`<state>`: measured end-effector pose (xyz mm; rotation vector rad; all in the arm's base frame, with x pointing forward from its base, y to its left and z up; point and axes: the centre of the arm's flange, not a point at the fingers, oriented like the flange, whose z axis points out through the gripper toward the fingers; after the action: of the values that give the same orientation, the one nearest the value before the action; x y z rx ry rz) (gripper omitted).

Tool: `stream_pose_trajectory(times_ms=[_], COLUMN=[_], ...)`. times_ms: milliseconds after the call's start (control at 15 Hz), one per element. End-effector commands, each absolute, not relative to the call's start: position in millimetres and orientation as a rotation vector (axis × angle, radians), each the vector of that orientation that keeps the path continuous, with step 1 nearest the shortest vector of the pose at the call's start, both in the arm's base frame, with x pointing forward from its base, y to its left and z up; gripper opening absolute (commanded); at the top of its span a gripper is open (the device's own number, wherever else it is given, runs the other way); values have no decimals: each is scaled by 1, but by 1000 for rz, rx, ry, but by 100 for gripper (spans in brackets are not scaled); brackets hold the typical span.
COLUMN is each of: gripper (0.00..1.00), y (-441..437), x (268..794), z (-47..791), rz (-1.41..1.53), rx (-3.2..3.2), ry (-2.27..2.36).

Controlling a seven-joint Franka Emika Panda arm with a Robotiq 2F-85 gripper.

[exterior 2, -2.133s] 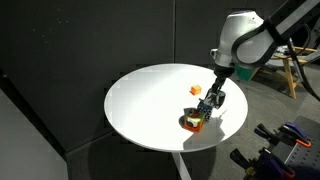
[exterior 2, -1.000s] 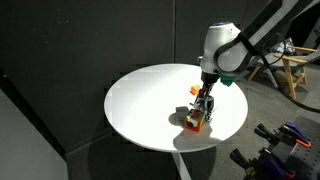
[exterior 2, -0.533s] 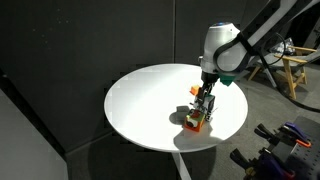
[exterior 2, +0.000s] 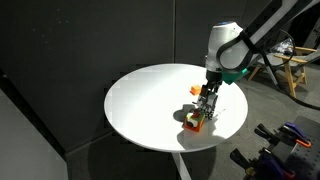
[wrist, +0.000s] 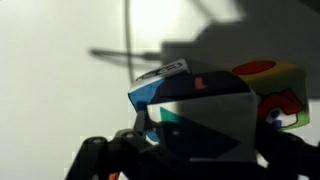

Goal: Stack the soft blocks into a pyramid

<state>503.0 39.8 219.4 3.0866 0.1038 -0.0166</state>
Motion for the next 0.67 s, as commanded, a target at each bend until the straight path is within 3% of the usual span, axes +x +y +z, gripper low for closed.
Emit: stream_pose_trajectory(times_ms=[0, 600], gripper=[100, 100], y=[38, 56], x=[489, 485], z=[236, 268], rz=[-28, -17], rx=[3076, 3116], ry=[49, 64])
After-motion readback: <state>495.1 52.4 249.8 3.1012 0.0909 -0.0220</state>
